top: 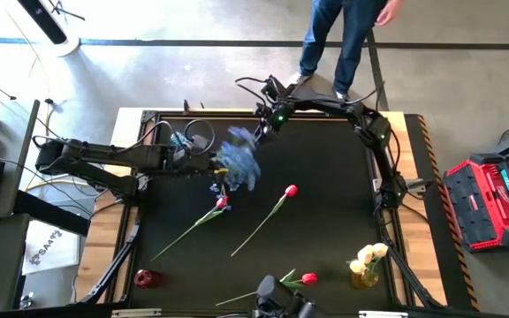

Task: Sort flowers into vase by color
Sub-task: Put the blue flowers into the blue vase, then adjust the blue vase on the top left of the table

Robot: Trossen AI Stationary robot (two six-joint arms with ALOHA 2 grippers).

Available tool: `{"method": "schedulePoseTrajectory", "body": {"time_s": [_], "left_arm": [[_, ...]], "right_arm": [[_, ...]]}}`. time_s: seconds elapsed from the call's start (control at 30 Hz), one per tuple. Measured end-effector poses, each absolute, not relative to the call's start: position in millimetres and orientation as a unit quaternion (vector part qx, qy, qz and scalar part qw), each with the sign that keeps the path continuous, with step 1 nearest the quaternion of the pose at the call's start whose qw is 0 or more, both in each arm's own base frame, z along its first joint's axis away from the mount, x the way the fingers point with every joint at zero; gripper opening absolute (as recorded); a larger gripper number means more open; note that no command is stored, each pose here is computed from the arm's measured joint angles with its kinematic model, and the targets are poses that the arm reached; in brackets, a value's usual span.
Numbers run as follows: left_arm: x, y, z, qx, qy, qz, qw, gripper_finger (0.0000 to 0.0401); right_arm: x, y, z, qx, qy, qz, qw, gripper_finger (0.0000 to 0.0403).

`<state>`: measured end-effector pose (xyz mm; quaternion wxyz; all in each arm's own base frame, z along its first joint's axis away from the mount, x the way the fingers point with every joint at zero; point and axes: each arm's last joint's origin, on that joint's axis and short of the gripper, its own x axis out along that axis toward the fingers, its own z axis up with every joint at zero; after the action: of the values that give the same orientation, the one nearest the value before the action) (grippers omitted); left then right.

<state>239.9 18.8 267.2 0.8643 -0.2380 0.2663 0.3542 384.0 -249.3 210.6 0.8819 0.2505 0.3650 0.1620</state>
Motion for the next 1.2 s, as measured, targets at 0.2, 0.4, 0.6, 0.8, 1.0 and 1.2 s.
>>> {"method": "schedulePoseTrajectory", "body": {"time_s": [0.2, 0.4, 0.6, 0.8, 1.0, 1.2], "left_arm": [[240.4, 14.9, 265.2, -0.262, 0.302, 0.294, 0.868, 0.0257], [234.0, 24.3, 273.1, -0.217, 0.354, 0.31, 0.855, 0.0253], [226.3, 69.2, 281.1, -0.179, 0.457, 0.3, 0.818, 0.0253], [223.3, 121.3, 267.6, -0.151, 0.563, 0.236, 0.778, 0.0253], [229.2, 156.9, 253.1, -0.08, 0.662, 0.154, 0.729, 0.0253], [245.4, 186.1, 234.1, 0.02, 0.725, 0.081, 0.684, 0.0253]], "right_arm": [[363.6, -250.0, 239.8, 0.226, 0.368, 0.153, 0.889, 0.0259], [352.7, -250.0, 259.5, 0.227, 0.36, 0.142, 0.894, 0.0259], [352.0, -243.8, 264.0, 0.23, 0.365, 0.146, 0.89, 0.0259], [355.0, -234.8, 262.7, 0.234, 0.379, 0.155, 0.882, 0.0259], [358.8, -228.9, 262.4, 0.231, 0.384, 0.158, 0.88, 0.0259], [362.7, -223.3, 261.7, 0.242, 0.399, 0.141, 0.873, 0.0259]]}}
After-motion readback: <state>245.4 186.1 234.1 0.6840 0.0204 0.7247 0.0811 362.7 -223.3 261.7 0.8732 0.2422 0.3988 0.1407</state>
